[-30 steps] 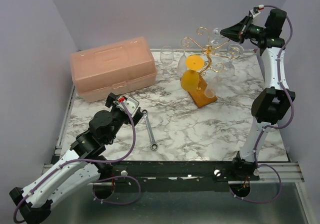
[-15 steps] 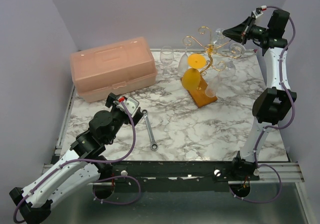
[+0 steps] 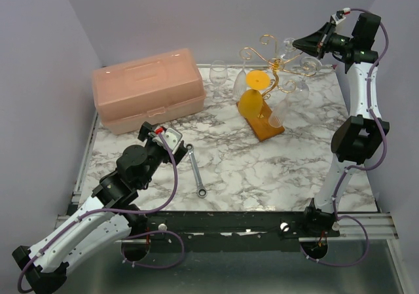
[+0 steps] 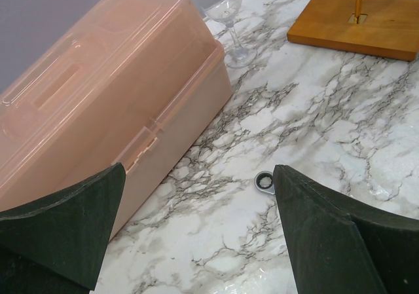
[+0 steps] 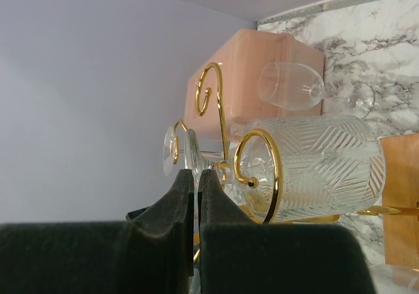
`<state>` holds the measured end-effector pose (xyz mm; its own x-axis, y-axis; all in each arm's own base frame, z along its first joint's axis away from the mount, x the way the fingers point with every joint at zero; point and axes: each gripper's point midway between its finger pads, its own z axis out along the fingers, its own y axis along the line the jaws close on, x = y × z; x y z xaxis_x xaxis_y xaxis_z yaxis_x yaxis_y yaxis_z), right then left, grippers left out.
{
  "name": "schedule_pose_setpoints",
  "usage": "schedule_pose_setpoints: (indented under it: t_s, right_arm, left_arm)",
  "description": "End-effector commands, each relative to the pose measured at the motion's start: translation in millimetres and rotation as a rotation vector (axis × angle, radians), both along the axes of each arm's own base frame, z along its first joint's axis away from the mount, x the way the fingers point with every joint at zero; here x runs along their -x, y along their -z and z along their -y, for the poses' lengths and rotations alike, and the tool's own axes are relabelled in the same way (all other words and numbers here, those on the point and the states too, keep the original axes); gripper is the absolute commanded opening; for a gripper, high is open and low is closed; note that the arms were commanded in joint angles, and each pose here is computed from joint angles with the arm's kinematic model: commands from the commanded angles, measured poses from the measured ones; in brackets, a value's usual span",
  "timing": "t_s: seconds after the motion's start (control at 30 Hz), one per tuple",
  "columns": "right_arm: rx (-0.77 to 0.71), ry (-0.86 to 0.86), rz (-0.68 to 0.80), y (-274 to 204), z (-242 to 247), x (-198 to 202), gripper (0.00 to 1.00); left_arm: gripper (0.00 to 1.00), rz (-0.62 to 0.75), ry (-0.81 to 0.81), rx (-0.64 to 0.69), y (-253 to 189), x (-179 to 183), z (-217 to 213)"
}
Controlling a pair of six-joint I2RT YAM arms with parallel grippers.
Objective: Place the wine glass upside down on the wine glass rack
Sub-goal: Turn the wine glass upside down at the wine rack.
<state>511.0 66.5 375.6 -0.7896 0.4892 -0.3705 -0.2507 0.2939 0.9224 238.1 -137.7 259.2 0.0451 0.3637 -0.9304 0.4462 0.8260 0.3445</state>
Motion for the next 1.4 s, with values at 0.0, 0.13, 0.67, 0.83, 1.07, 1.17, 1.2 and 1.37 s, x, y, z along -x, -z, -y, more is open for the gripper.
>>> schedule_pose_setpoints:
  t_s: [0.0,0.13,0.67,0.83,1.07,1.17,1.2,1.37]
  right_arm:
    - [0.023,-0.023,0.140,-52.4,-0.9,27.3,0.00]
    - [0.024,-0.020,0.139,-52.5,0.0,28.3,0.00]
    - [0.043,0.006,0.127,-45.9,8.4,28.1,0.00]
    - [0.042,0.014,0.122,-44.0,13.2,27.5,0.00]
    - [0.042,0.027,0.124,-45.2,20.1,26.8,0.00]
    - [0.038,0.033,0.120,-44.5,22.6,25.5,0.00]
    - [0.038,0.033,0.122,-45.1,22.8,25.2,0.00]
    - [0.032,0.043,0.125,-45.7,24.5,19.7,0.00]
  left_arm:
    - [0.99,0.019,0.017,0.024,-6.5,0.5,2.6]
    - [0.98,0.019,0.016,0.025,-6.7,0.5,2.3]
    - [0.99,0.023,0.017,0.028,-7.9,1.2,1.8]
    - [0.98,0.024,0.018,0.029,-8.3,1.3,2.0]
    - [0.99,0.023,0.016,0.029,-8.0,1.1,1.6]
    - [0.99,0.024,0.018,0.029,-8.4,1.3,2.0]
    - [0.98,0.023,0.019,0.028,-7.9,1.2,2.1]
    - [0.99,0.022,0.020,0.029,-8.0,1.1,2.6]
